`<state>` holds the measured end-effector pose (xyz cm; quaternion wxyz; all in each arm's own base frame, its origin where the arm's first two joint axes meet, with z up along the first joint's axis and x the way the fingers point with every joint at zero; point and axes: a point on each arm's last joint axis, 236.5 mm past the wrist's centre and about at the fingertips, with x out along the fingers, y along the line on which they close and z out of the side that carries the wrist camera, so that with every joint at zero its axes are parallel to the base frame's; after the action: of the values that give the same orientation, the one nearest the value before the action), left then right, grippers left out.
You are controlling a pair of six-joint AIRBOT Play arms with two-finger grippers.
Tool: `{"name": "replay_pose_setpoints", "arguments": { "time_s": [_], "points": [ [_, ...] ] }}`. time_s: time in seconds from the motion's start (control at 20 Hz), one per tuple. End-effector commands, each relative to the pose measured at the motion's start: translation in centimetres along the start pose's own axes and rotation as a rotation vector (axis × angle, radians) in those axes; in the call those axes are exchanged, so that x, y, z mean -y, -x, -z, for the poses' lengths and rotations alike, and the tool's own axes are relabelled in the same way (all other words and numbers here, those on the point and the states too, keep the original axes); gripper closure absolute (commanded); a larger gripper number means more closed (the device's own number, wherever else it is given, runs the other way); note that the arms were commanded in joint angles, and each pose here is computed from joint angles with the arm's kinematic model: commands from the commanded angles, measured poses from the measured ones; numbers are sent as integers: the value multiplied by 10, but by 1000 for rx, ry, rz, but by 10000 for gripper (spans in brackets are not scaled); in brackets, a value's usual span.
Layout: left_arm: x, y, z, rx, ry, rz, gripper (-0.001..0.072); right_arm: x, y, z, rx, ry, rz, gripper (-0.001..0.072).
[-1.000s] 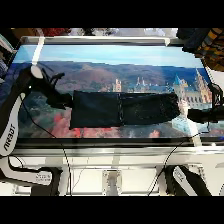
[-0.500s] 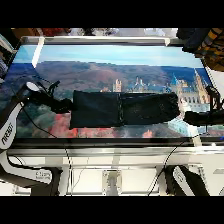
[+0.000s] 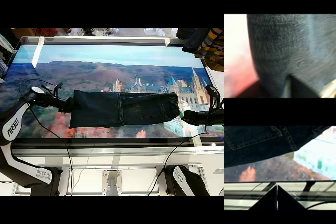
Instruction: Fold the clothes and pants, and hang the long-sleeved shirts on hangers.
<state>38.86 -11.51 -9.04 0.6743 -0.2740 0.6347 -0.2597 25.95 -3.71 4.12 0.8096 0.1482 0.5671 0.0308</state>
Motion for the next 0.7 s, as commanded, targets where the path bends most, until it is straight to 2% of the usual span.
{"name": "replay_pose_setpoints", "arguments": {
  "time_s": [0.0,0.15,0.45,0.55,0.65],
  "points": [
    [16,-5,3,-22,-50,37,678,1,0,-6,24,1,6,682],
    [31,32,2,-28,-78,16,679,4,0,-5,21,4,19,682],
    [36,203,15,67,-38,-409,679,6,0,-8,36,5,29,682],
    [63,243,18,145,-99,-475,679,7,0,-9,37,5,29,682],
    [97,264,16,234,-142,-479,679,7,0,-9,37,5,29,682]
  ]
}}
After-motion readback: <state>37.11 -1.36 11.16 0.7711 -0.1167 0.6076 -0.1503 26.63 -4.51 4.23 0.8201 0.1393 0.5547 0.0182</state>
